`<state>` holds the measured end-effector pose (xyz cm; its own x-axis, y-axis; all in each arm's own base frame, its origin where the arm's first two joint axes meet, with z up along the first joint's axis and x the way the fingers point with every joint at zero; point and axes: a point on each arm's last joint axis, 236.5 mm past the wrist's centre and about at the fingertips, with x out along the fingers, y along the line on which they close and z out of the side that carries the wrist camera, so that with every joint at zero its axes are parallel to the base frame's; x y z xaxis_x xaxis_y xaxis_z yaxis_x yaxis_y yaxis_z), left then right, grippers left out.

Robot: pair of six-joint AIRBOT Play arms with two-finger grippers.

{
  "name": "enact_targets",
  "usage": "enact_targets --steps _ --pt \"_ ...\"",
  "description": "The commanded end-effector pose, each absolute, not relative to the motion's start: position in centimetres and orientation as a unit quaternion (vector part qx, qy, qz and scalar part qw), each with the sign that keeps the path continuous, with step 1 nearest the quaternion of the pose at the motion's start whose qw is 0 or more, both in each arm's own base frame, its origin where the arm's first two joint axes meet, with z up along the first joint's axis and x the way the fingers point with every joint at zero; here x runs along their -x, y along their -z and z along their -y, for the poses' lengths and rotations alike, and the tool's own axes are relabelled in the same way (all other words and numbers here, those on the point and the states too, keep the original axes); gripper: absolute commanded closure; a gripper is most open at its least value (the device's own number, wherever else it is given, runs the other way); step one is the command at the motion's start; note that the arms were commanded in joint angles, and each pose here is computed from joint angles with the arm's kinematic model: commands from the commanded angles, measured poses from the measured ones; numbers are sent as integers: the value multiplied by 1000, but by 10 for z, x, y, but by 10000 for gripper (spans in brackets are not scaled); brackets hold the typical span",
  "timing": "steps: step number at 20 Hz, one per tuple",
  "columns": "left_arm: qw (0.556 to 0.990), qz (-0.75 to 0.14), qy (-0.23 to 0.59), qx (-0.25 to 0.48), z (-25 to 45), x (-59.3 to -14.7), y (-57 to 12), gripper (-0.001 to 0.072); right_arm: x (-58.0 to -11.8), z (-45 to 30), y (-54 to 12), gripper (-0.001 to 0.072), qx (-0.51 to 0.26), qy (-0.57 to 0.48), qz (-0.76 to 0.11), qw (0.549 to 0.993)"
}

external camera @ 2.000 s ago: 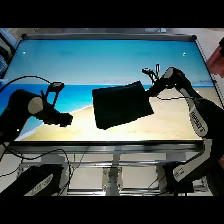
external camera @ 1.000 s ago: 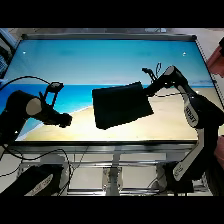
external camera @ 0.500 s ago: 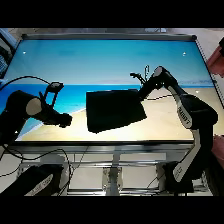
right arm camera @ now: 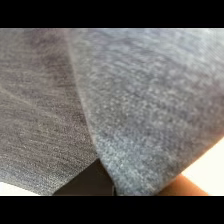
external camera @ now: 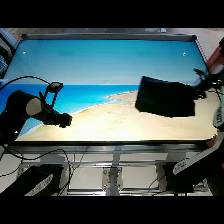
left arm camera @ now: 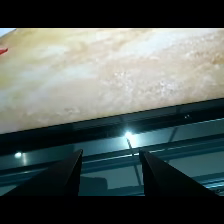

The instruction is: Fold the clothes and pants, and hang the long-sleeved shirts on hangers.

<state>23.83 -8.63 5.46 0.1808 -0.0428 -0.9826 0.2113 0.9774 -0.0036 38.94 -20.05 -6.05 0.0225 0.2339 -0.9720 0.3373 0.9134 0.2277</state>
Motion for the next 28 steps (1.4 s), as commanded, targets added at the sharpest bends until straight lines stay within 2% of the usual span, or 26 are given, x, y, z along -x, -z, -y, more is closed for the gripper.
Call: enact_targets --steps 1,2,3,6,8,11,13,16,17,20,21,24,28 --pt "765 -635 83 -67 86 -238 -55 290 -302 312 58 396 -323 182 -665 648" --pt "765 -635 83 -67 86 -238 -55 290 -282 330 58 237 -345 203 -655 642" --pt "765 -635 83 -67 86 -238 -55 290 -264 344 58 153 -363 221 -645 635" --pt "765 -635 83 -67 86 -238 -55 290 -222 373 53 147 -404 258 -617 625" --pt "765 -635 83 -67 86 -238 -55 290 -228 381 35 148 -429 258 -569 652" --pt "765 -635 83 -67 86 -238 -55 290 -289 369 -31 153 -442 194 -461 745" --pt "765 -635 83 -67 86 -238 -55 290 -335 332 -88 172 -428 119 -410 796" --pt "765 -635 83 -67 86 -238 -55 290 -378 244 -144 173 -378 16 -413 828" --pt "765 -635 83 -67 86 -238 -55 290 -388 208 -153 186 -347 -21 -432 832" --pt "765 -635 83 -67 86 -238 -55 290 -406 102 -155 587 -223 -141 -496 828" --pt "765 -635 83 -67 86 -238 -55 290 -407 67 -148 686 -192 -174 -522 813" --pt "765 -635 83 -67 86 -238 -55 290 -399 -15 -111 690 -107 -230 -591 766" --pt "765 -635 83 -67 86 -238 -55 290 -368 -59 -52 690 -4 -231 -673 702"
